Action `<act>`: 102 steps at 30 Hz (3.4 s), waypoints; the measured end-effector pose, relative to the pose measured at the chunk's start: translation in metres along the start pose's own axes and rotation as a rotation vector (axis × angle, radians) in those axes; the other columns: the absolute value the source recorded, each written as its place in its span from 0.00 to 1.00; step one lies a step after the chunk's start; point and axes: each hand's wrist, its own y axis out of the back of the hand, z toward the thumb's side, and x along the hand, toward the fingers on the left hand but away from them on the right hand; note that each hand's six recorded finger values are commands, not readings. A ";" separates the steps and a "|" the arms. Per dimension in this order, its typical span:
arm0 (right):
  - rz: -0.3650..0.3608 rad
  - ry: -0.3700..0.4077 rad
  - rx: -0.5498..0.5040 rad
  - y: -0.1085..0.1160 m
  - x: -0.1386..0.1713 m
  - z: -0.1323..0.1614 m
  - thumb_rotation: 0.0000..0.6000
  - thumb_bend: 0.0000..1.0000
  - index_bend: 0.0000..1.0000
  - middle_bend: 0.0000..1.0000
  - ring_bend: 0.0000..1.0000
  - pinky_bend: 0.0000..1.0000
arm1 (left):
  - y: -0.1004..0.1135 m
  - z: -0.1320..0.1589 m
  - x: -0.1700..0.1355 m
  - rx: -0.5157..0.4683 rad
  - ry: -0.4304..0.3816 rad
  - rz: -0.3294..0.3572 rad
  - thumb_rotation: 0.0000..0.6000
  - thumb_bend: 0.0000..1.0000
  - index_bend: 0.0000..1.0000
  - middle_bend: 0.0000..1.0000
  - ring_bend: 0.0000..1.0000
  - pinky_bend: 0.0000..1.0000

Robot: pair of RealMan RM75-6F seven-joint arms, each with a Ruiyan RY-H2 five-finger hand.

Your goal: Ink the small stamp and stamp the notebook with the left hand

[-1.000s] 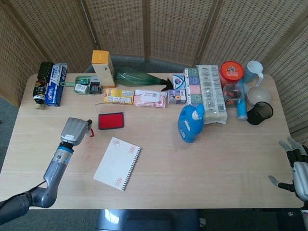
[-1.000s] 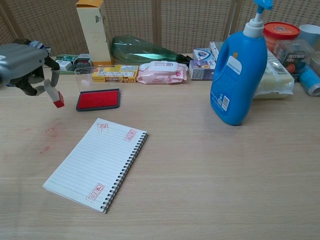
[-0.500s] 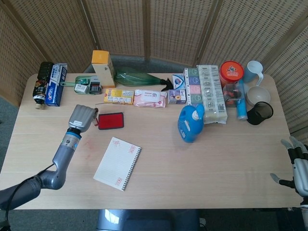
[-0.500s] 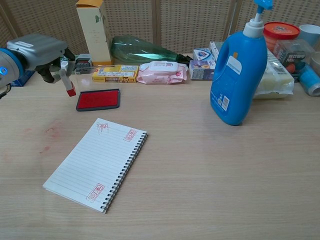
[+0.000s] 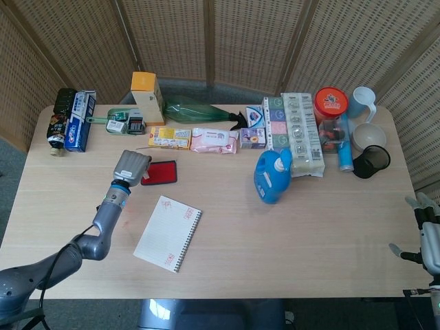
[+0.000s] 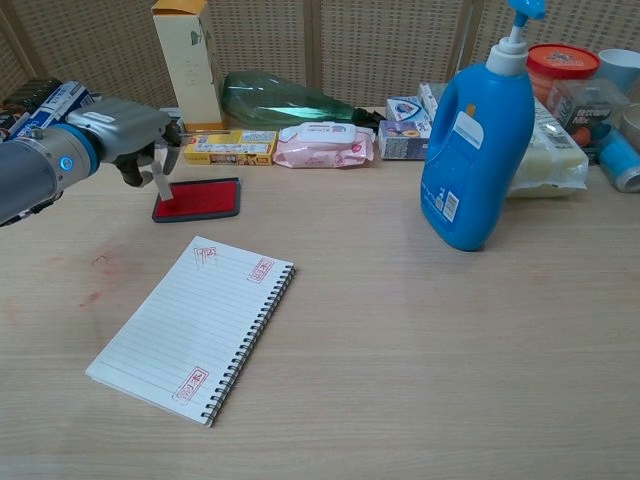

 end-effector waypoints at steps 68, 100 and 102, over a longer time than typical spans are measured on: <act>-0.006 0.030 -0.009 0.003 0.007 0.005 1.00 0.07 0.12 0.03 0.00 0.00 | -0.005 0.026 -0.187 -0.109 -0.348 0.063 1.00 0.40 0.59 1.00 1.00 1.00; -0.010 0.036 -0.011 0.004 0.009 0.006 1.00 0.07 0.12 0.03 0.00 0.00 | -0.047 0.033 -0.221 -0.031 -0.382 -0.031 1.00 0.40 0.59 1.00 1.00 1.00; -0.009 0.036 -0.012 0.004 0.009 0.006 1.00 0.07 0.12 0.03 0.00 0.00 | -0.049 0.035 -0.220 -0.028 -0.381 -0.036 1.00 0.40 0.59 1.00 1.00 1.00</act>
